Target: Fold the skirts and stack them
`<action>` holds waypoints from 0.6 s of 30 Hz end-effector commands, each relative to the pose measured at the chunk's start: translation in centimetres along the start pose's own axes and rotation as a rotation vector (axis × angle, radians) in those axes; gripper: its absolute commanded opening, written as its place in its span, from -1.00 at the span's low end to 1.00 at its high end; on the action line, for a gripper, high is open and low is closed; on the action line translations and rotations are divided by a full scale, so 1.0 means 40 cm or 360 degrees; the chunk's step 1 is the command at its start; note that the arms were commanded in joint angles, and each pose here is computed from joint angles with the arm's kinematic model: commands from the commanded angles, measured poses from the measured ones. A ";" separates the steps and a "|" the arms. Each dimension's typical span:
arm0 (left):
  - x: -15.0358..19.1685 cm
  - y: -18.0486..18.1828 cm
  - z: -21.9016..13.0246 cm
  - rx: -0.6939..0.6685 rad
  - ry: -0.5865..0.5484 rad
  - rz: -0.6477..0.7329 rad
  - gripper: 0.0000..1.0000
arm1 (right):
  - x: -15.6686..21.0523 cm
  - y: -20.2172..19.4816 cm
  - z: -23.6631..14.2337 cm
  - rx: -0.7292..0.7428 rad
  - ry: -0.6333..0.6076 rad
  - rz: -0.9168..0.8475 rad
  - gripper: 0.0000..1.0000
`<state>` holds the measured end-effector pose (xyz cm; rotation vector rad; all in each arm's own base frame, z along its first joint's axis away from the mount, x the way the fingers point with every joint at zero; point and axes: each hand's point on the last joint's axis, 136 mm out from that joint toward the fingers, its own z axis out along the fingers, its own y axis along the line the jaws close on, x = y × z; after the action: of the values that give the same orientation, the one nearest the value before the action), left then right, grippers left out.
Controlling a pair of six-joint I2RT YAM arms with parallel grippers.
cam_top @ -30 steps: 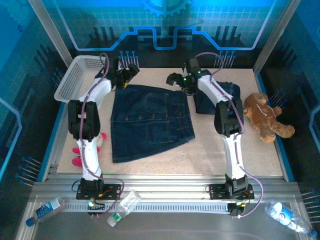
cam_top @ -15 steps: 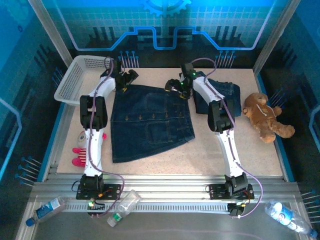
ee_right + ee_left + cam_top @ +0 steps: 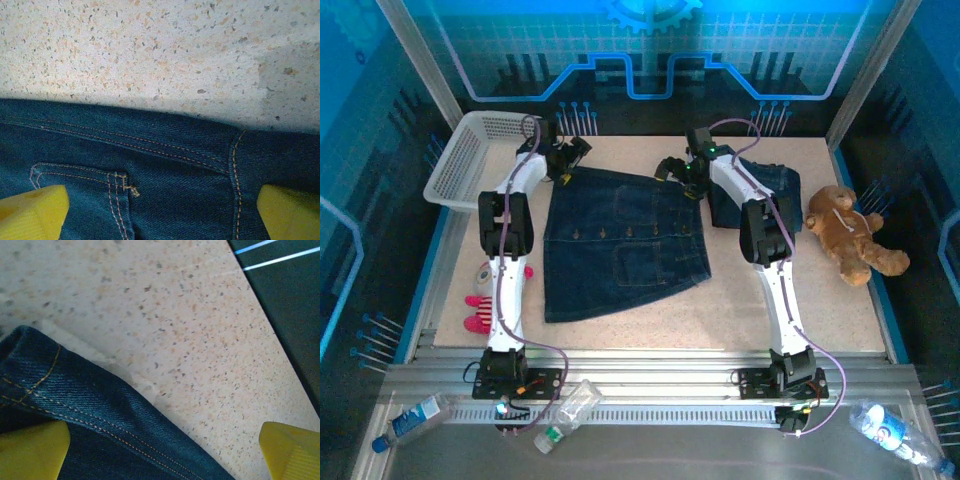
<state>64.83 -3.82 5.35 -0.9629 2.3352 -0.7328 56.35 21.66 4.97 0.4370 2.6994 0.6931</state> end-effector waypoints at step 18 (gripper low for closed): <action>0.257 -0.168 -0.305 0.0131 0.0109 0.0268 0.98 | 0.232 0.096 -0.241 -0.0021 -0.0041 -0.0237 1.00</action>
<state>57.15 -10.72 15.53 -0.7042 2.3927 -0.7852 47.13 23.99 14.39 0.2181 2.6396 0.6911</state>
